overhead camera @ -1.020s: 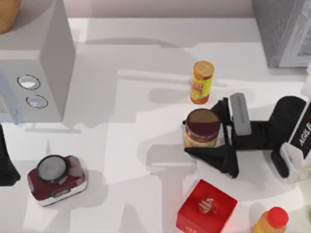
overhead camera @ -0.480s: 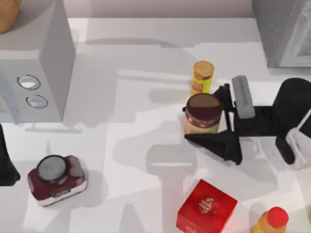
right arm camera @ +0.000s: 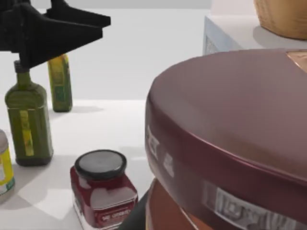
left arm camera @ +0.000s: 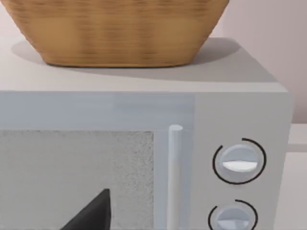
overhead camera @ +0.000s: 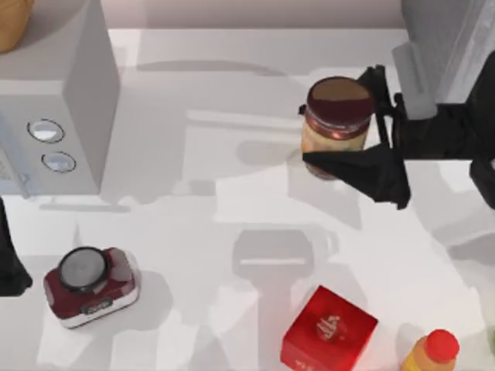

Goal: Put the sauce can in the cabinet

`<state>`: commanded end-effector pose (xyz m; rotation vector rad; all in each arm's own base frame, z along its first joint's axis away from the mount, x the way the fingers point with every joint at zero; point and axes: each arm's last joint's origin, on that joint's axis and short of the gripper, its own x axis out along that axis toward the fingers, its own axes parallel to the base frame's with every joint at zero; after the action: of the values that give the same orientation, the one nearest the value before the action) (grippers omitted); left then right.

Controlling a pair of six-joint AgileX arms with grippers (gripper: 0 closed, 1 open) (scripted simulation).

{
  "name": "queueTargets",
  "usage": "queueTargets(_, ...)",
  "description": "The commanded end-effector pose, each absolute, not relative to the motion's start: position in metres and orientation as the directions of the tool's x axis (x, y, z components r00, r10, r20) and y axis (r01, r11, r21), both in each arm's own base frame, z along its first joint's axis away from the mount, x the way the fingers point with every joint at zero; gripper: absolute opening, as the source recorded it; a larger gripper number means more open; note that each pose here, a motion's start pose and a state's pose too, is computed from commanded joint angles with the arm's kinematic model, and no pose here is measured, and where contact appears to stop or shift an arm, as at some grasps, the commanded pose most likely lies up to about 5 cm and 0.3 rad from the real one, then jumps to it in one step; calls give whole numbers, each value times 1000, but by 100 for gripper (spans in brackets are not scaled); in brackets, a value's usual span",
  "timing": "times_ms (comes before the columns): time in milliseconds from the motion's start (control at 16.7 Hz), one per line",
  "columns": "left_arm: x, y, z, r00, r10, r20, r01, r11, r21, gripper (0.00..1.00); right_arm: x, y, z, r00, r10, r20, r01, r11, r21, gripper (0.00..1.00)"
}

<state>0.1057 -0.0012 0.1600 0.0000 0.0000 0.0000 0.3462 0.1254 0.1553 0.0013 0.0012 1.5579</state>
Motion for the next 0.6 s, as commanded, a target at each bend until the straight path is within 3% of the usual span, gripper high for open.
queueTargets(360,106,-1,160,1000,0,0,0,1000,0,100,346,125,159,19,1000,2,-1000,19,-6,0)
queueTargets(600,106,-1,160,1000,0,0,0,1000,0,100,332,112,185,139,990,7,-990,139,-19,0)
